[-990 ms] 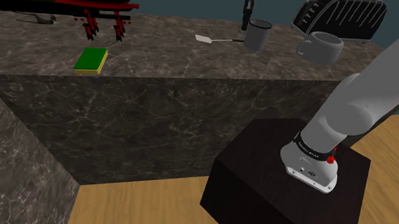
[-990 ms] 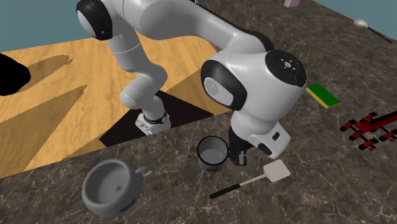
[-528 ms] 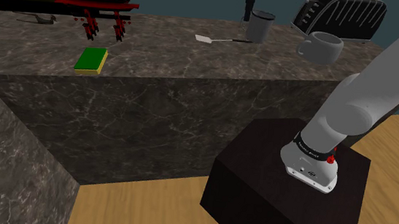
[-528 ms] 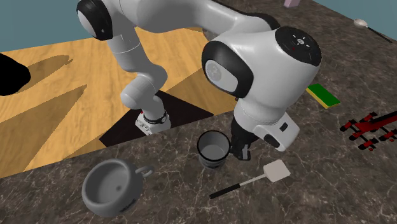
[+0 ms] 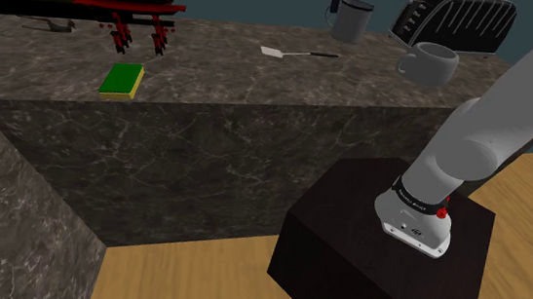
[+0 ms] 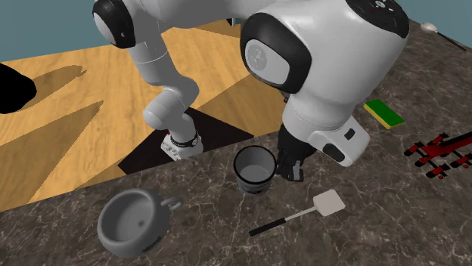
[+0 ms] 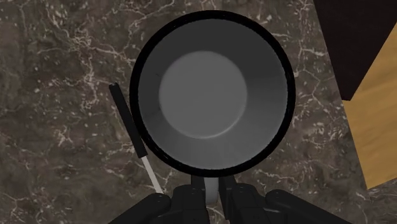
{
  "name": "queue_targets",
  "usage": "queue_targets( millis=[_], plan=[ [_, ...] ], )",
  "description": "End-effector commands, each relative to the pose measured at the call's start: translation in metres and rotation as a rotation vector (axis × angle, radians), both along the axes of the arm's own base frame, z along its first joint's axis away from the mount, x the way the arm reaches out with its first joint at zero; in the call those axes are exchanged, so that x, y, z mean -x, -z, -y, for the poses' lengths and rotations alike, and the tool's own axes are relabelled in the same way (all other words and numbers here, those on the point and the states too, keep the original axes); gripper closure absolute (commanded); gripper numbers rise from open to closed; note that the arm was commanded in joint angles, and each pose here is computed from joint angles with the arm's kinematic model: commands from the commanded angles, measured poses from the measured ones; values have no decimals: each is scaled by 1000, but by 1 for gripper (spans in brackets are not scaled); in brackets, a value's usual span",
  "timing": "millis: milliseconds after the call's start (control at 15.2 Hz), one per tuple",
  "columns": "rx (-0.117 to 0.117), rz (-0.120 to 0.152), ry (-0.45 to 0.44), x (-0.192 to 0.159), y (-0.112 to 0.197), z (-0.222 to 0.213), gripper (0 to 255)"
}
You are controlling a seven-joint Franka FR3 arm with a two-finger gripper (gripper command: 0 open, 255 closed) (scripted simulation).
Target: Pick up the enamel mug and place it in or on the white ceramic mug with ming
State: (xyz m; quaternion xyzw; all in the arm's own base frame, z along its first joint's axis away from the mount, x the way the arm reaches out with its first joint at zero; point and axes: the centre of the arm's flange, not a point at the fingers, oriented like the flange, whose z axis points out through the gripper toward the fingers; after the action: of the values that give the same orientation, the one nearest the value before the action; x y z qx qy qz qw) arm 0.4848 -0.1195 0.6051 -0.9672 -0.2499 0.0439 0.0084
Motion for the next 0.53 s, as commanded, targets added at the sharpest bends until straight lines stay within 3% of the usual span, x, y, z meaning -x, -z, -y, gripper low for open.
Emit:
queue_targets(
  millis=[0,462],
  plan=[
    [0,0,0,0,-10,0,255],
    [0,0,0,0,-47,0,255]
  ],
)
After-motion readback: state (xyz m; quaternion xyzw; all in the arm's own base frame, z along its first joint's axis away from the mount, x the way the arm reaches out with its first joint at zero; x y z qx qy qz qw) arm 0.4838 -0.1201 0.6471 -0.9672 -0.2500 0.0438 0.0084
